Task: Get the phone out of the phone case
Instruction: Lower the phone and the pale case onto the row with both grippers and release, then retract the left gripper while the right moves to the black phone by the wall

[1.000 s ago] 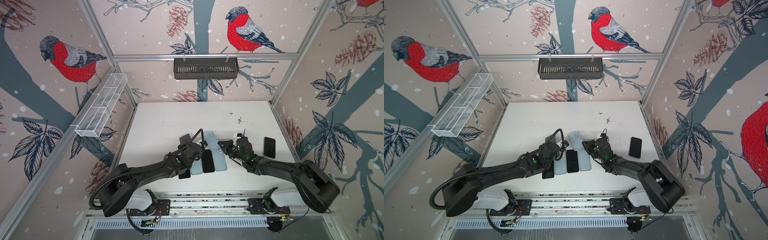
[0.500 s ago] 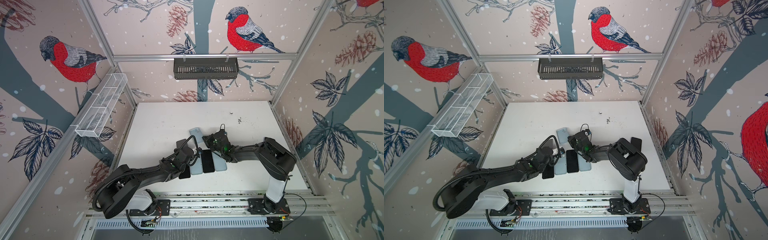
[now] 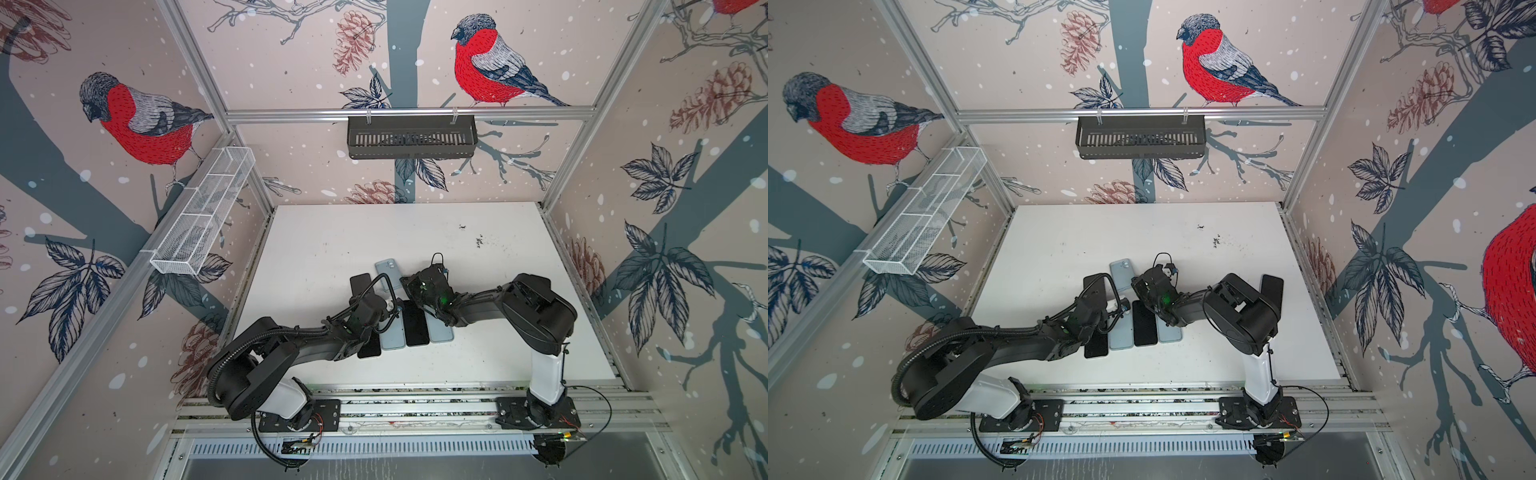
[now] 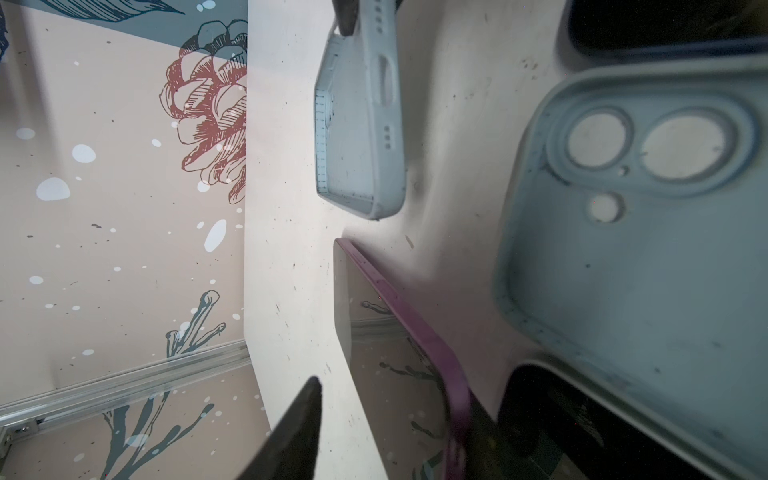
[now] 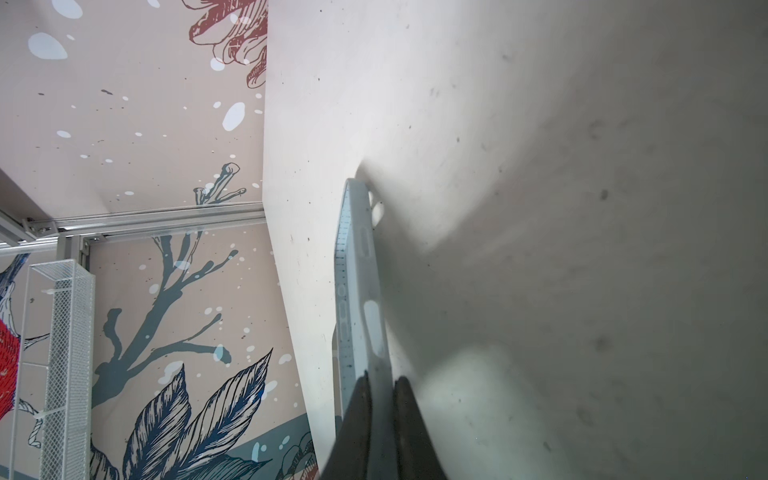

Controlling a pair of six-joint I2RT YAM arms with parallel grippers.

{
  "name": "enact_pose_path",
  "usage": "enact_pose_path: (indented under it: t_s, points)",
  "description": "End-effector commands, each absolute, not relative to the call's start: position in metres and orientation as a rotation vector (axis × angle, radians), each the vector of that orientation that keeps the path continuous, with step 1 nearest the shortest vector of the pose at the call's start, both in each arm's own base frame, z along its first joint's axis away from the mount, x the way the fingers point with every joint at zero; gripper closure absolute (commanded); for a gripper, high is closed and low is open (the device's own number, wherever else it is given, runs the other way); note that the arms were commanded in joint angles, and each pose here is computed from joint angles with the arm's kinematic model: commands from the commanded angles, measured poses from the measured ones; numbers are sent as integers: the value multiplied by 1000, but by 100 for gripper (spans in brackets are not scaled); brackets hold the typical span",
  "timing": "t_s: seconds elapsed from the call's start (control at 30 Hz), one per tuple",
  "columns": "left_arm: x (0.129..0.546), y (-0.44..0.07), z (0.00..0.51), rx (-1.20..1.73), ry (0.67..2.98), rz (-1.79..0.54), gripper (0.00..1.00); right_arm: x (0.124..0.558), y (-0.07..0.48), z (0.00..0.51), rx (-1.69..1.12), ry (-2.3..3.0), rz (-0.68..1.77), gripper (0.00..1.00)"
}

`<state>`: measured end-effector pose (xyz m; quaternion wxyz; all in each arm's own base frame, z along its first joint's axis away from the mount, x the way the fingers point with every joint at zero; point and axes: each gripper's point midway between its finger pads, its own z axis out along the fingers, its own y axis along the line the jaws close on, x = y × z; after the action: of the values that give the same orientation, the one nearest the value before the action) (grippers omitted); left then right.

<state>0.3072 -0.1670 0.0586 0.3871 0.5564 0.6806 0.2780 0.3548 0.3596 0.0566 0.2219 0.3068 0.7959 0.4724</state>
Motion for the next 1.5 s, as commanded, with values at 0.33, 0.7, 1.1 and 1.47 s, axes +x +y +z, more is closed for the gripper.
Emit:
enact_pose_path:
  t_s: [0.33,0.7,1.1,1.47]
  points:
    - [314,-173,98,1244,1688,639,3,347,379,71,768,2214,1353,46]
    - [303,-170,115,1209,1703,562,1,337,375,89,623,2259,1341,18]
    - [324,-158,161,815,1841,522,1,340,345,91,412,2343,1144,13]
    - [338,-162,182,475,2136,216,1,363,362,66,32,2489,882,27]
